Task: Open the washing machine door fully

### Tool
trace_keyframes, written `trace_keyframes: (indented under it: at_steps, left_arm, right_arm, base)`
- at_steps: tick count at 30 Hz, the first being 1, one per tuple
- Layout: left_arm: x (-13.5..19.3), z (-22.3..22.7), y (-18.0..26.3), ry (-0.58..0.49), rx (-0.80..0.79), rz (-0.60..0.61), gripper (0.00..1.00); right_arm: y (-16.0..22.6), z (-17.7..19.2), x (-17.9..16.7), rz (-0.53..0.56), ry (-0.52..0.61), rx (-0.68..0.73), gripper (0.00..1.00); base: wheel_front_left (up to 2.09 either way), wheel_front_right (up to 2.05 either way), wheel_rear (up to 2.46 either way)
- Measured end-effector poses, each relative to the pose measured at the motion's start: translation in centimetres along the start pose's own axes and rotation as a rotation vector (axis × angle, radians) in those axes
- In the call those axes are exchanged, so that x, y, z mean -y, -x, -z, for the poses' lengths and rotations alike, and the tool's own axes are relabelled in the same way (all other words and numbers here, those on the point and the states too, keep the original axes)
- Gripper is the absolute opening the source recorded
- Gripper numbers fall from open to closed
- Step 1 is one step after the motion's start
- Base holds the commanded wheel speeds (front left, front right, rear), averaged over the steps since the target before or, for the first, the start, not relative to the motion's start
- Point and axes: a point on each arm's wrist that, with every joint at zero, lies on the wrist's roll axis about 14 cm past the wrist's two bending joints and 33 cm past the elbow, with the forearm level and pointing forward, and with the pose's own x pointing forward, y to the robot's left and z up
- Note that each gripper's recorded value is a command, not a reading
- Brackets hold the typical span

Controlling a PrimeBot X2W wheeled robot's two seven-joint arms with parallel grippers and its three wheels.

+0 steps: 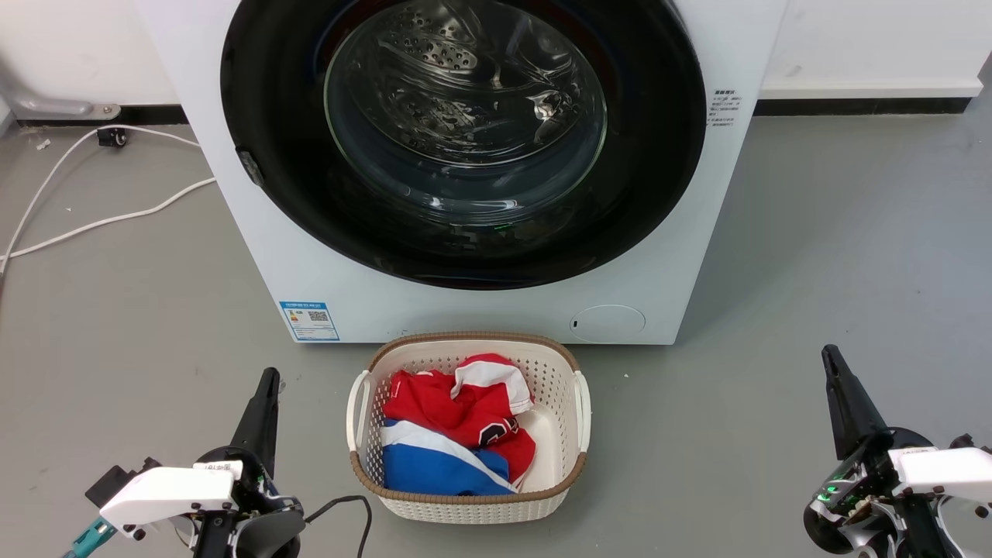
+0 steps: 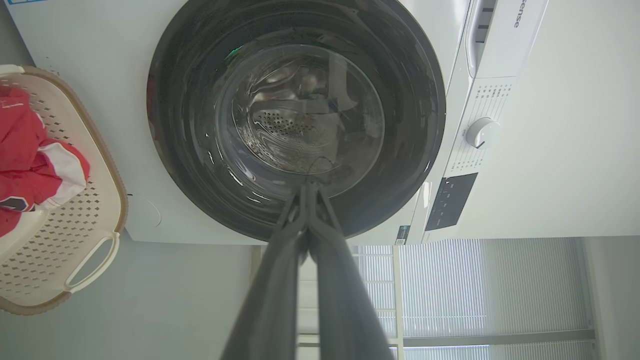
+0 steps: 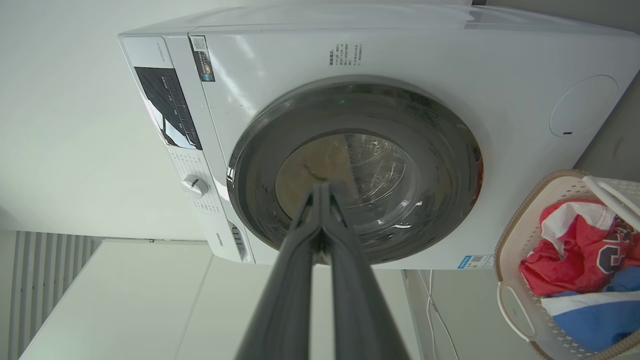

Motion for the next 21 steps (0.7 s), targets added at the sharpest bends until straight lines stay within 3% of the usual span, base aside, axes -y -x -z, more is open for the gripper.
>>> trace_keyframes:
  at_steps: [8, 9, 15, 21]
  left_arm:
    - [0.0, 0.0, 0.0, -0.002, 0.000, 0.000, 0.00]
    - [-0.1, 0.0, 0.0, -0.001, 0.000, -0.003, 1.00]
    - [-3.2, 0.2, 1.4, 0.009, 0.003, -0.094, 1.00]
    - [-2.9, -0.2, 1.4, -0.013, 0.029, -0.086, 1.00]
  right_arm:
    - [0.0, 0.0, 0.0, 0.000, 0.000, 0.000, 0.00]
    - [0.0, 0.0, 0.1, 0.003, -0.001, 0.001, 1.00]
    - [1.6, -0.1, 3.3, 0.098, -0.009, 0.009, 1.00]
    - [1.6, -0.2, 3.3, 0.099, 0.014, 0.027, 1.00]
  base:
    - [0.00, 0.00, 0.00]
    - [0.00, 0.00, 0.00]
    - [0.00, 0.00, 0.00]
    - [0.00, 0.00, 0.00]
